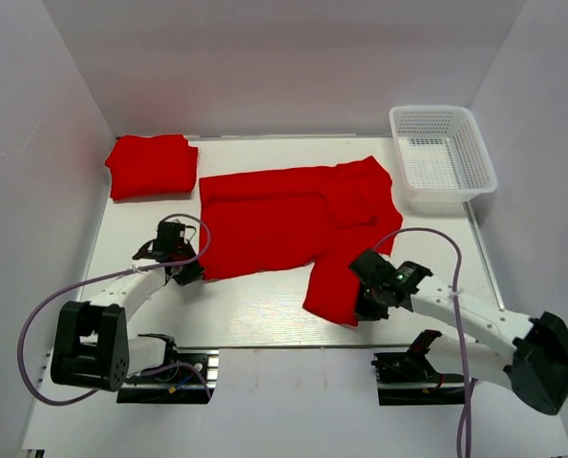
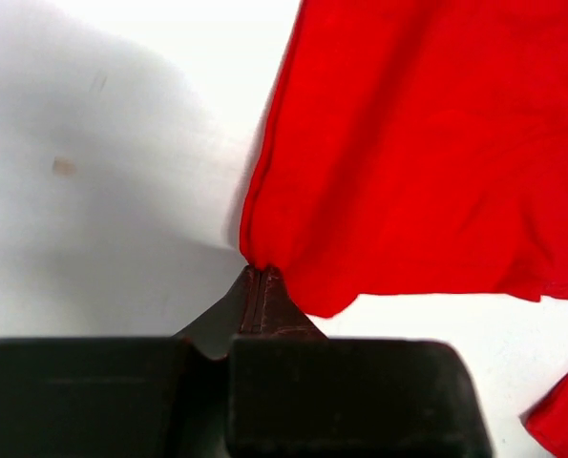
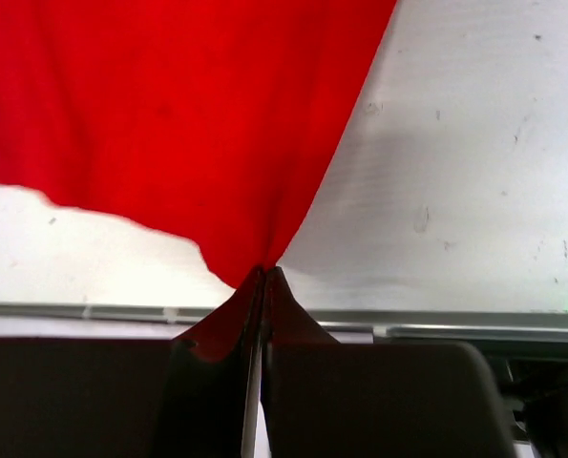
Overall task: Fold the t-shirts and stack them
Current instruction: Grap the side of the flattened tshirt closest away from the robot with both arms, then fold the other side of the tshirt into a rectangle
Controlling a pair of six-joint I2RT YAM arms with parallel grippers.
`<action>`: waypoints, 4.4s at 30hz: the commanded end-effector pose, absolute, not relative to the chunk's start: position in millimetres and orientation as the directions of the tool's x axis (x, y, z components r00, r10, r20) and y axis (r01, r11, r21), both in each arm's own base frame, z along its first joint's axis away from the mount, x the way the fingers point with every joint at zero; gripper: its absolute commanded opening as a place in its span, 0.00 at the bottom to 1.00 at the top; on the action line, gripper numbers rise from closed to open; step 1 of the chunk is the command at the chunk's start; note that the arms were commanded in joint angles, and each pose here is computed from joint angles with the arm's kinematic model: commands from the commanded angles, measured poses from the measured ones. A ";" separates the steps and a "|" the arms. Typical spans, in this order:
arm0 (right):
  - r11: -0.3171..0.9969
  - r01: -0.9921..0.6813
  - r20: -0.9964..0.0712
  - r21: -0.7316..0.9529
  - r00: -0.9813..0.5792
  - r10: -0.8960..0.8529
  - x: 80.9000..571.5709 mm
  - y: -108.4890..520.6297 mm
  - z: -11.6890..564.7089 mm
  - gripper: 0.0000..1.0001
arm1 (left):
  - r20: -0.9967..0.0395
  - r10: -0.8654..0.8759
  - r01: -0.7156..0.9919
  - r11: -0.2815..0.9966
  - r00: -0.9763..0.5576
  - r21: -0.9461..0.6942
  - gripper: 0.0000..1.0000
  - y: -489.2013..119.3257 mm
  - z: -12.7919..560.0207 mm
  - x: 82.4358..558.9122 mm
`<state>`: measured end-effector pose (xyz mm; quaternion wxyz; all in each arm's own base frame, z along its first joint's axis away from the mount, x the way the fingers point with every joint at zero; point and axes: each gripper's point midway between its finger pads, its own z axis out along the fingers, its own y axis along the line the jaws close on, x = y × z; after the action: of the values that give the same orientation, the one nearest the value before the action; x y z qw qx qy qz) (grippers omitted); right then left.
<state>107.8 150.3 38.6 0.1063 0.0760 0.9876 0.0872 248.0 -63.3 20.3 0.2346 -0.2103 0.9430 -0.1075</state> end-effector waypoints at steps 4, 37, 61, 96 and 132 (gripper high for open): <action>0.982 0.114 -0.171 0.153 -0.975 0.140 87.1 132.4 58.7 0.00 | -0.347 -0.486 -0.412 0.871 -0.802 -0.269 0.00 -59.5 28.0 230.1; 0.953 0.282 -0.682 0.109 -0.676 0.278 197.0 99.7 177.2 0.00 | -0.400 -0.532 -0.449 0.846 -0.747 -0.287 0.00 -58.7 84.5 292.4; 0.949 0.310 -0.861 0.064 -0.463 0.209 334.1 95.5 209.6 0.00 | -0.480 -0.588 -0.558 0.799 -0.650 -0.223 0.00 -40.5 110.0 357.1; 0.970 0.240 -0.861 0.042 -0.484 0.157 457.2 66.7 205.4 0.00 | -0.527 -0.575 -0.594 0.789 -0.626 -0.157 0.00 -29.3 94.6 424.8; 0.994 0.101 -0.782 0.044 -0.615 0.097 524.3 81.7 165.4 0.52 | -0.573 -0.505 -0.563 0.821 -0.645 -0.090 0.99 -29.1 97.2 460.5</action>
<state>516.8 75.4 140.3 0.4171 0.0707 0.9059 -0.0203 452.1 -29.2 54.8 0.2565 -0.3025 0.9164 0.0539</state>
